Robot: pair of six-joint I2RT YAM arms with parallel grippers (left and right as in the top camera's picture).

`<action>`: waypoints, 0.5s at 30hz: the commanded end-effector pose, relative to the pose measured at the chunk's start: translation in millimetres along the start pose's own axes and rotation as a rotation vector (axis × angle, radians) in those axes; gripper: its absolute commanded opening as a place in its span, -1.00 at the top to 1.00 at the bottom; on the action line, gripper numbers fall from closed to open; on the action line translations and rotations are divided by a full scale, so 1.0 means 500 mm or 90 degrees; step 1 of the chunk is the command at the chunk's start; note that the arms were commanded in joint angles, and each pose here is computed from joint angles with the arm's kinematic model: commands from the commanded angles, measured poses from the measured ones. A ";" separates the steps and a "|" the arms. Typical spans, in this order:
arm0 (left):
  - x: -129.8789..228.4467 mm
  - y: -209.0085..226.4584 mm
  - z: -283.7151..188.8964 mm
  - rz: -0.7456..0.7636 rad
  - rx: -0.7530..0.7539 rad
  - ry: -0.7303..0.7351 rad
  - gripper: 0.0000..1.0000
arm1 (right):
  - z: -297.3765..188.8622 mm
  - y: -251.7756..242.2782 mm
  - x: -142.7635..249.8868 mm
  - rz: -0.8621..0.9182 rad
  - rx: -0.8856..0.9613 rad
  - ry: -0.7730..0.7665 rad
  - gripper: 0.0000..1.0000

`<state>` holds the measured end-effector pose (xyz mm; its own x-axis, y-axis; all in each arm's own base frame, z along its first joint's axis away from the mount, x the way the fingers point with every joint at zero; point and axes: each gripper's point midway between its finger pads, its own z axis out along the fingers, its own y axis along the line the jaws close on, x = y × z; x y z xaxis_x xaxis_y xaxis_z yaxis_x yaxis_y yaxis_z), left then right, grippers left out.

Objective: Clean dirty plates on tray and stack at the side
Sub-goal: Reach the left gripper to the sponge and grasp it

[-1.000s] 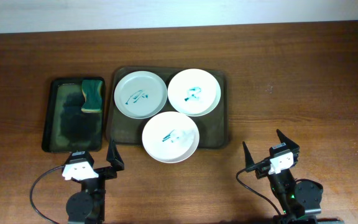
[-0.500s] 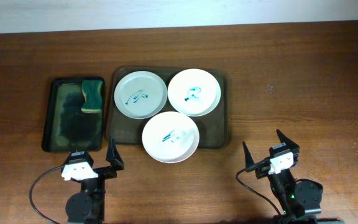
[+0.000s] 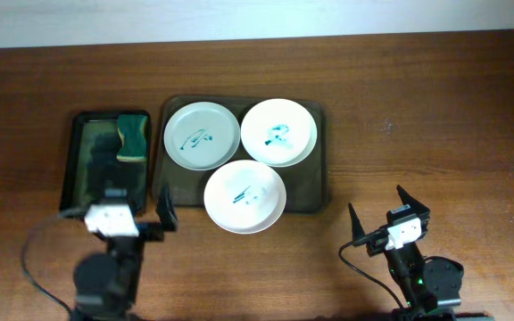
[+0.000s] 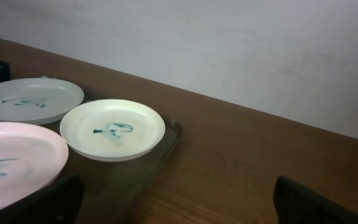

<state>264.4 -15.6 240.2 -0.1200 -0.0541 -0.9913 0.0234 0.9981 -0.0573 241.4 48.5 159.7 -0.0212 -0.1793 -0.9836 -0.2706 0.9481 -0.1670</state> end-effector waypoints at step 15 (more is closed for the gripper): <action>-0.071 0.100 0.274 0.138 -0.223 0.363 -0.99 | 0.000 -0.005 0.007 0.001 0.008 0.006 -0.96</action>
<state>391.6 23.3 263.8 -0.6436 0.0758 -0.7616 -0.1865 0.9496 0.2521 241.4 48.4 159.5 -0.0221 -0.1794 -0.9835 -0.2700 0.9483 -0.1669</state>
